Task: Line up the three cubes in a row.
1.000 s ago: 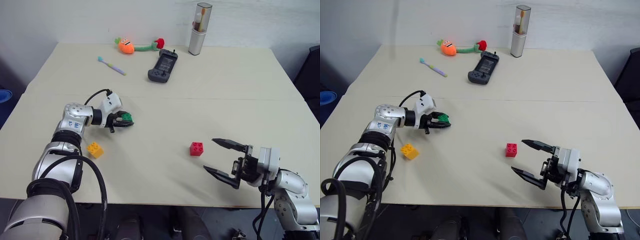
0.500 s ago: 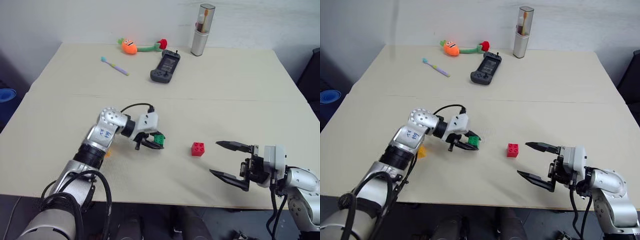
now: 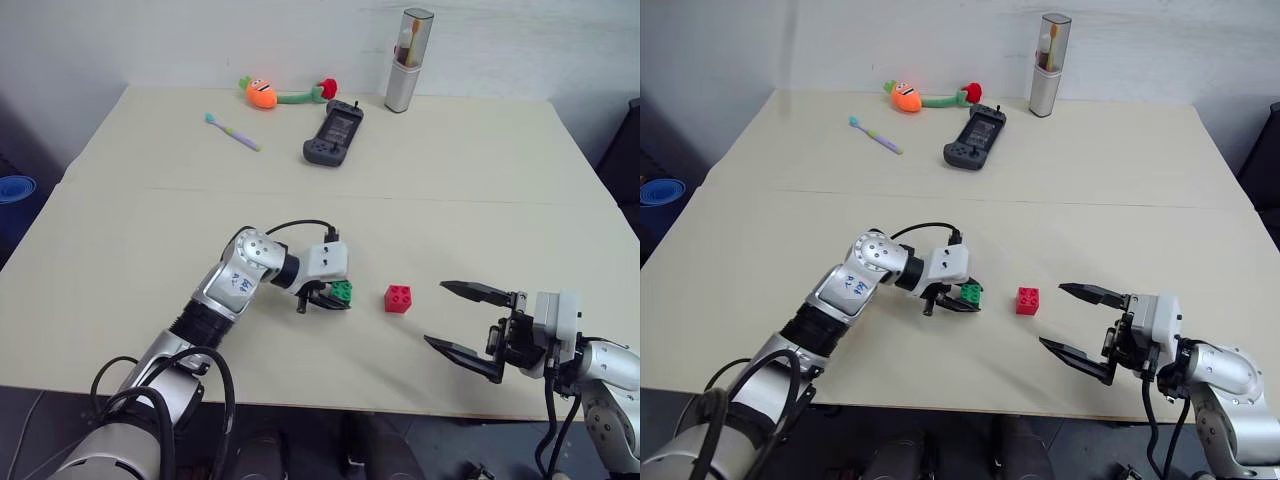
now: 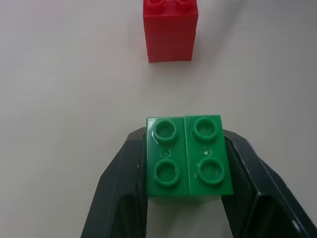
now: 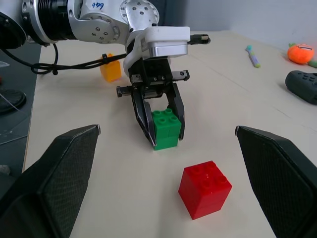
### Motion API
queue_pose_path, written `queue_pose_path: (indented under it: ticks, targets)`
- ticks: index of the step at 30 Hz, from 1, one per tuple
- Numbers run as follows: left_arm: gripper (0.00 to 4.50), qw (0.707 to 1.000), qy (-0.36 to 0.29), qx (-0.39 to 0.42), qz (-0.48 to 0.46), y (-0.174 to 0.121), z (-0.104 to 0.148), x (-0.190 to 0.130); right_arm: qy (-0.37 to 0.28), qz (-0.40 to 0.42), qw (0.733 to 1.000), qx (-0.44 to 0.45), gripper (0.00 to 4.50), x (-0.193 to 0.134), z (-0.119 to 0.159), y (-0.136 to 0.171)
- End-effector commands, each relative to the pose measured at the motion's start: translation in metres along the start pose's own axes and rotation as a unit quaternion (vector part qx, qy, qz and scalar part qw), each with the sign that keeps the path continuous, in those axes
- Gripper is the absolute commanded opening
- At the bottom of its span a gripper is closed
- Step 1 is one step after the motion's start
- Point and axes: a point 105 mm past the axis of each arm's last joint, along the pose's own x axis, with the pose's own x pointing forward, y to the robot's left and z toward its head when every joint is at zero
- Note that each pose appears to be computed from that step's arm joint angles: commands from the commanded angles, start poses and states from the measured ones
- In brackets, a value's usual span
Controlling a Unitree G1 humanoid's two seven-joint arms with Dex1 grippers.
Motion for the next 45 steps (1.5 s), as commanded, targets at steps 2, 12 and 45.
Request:
queue_pose_path:
  ticks: [2,12,45]
  targets:
    - [1.50,1.000,0.004,0.010,-0.001,0.002,0.006,0.002,-0.013,0.001,1.000,-0.015,4.50,0.004,0.009,0.001]
    - [4.29,0.999,-0.007,0.021,0.024,0.009,0.003,-0.014,-0.017,-0.002,1.000,-0.010,4.50,0.006,0.009,0.002]
    - [4.40,0.870,-0.005,-0.257,0.422,-0.131,-0.141,-0.325,-0.081,0.122,0.989,-0.026,4.50,0.046,0.015,0.009]
